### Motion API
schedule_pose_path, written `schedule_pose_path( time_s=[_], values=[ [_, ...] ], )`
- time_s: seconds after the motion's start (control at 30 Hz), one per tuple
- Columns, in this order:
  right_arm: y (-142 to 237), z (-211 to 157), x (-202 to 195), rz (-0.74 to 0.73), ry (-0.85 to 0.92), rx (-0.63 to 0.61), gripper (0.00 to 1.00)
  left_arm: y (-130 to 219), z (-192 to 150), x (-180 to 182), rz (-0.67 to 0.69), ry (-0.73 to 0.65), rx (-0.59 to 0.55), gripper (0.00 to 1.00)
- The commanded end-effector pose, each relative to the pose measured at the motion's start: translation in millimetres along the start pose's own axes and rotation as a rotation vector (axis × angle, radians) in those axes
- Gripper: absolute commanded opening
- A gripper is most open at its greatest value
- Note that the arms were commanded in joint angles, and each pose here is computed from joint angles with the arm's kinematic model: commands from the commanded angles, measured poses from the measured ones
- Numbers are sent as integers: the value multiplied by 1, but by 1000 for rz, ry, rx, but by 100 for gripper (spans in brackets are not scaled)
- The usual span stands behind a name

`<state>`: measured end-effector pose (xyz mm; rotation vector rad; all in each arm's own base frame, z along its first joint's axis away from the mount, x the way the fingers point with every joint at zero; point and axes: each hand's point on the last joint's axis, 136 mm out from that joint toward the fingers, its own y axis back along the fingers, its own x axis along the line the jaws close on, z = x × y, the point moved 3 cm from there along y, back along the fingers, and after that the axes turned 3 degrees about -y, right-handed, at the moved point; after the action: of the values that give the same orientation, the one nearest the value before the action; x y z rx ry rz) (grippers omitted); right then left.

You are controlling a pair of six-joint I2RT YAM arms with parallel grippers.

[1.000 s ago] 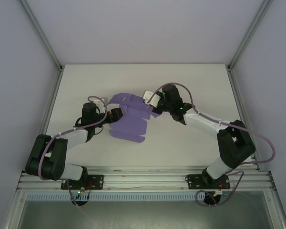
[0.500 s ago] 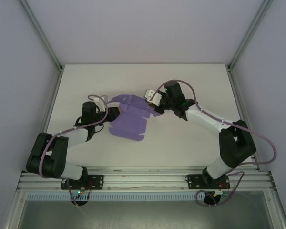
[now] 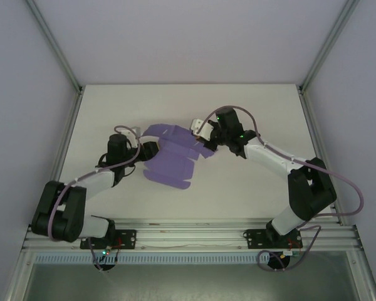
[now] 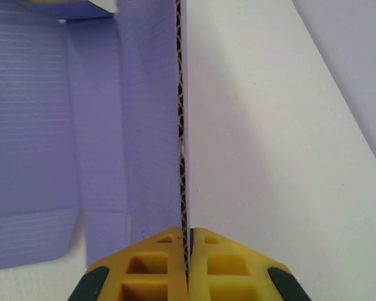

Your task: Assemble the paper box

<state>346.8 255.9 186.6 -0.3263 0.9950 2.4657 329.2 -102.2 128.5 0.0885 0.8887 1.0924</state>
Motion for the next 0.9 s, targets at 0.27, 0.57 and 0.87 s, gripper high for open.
schedule_pose_path(
  time_s=[0.27, 0.57, 0.87],
  values=[
    [4, 1, -20, -231, 330, 184, 0, 78, 44, 25, 473, 85, -120, 100],
    [-9, 17, -19, -338, 427, 169, 0, 22, 57, 27, 361, 90, 18, 98],
    [-27, 0, -20, -341, 428, 246, 0, -10, 32, -1, 86, -41, 61, 76]
  ],
)
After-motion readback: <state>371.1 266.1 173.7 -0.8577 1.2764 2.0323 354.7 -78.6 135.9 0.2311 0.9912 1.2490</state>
